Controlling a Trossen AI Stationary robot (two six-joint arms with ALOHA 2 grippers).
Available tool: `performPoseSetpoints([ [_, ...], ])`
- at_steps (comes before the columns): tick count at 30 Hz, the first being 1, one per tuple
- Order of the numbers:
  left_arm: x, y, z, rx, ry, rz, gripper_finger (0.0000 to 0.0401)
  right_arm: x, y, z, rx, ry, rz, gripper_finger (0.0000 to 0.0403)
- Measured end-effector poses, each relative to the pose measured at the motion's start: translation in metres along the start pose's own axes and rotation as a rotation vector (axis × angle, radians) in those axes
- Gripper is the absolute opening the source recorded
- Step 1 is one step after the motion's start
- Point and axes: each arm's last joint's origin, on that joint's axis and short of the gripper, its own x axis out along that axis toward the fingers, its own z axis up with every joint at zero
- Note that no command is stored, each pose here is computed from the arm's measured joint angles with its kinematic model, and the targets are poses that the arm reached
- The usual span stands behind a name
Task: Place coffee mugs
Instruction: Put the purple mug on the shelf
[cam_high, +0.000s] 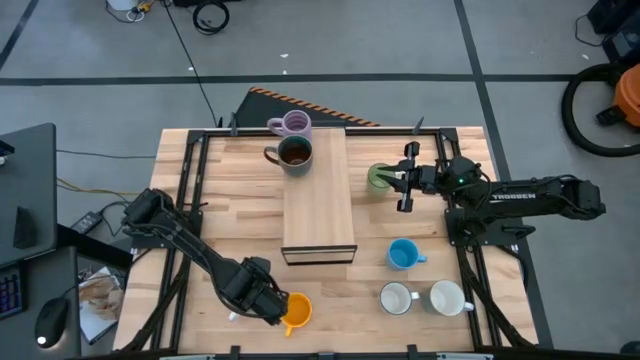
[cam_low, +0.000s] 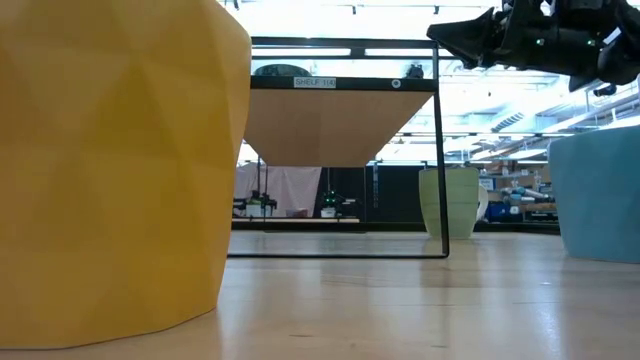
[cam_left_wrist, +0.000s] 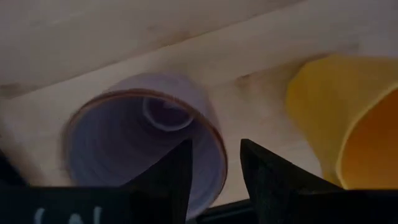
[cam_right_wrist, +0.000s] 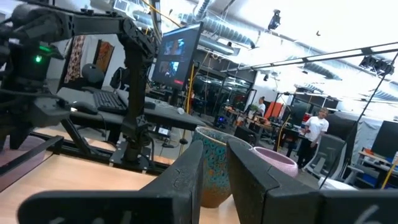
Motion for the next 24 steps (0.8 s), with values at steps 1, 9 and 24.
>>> performPoseSetpoints([
  [1, 0.005, 0.000, 0.000, 0.004, 0.002, -0.009, 0.0141, 0.000, 0.000, 0.000, 0.001, 0.002, 0.000, 0.0077],
  [9, 0.029, 0.008, 0.001, 0.010, -0.004, 0.003, 0.0135, 0.000, 0.000, 0.000, 0.010, 0.004, 0.001, 0.0077],
  [24, 0.031, 0.015, 0.005, 0.174, -0.015, 0.069, 0.0021, 0.000, 0.000, -0.001, 0.037, 0.006, 0.002, 0.0077],
])
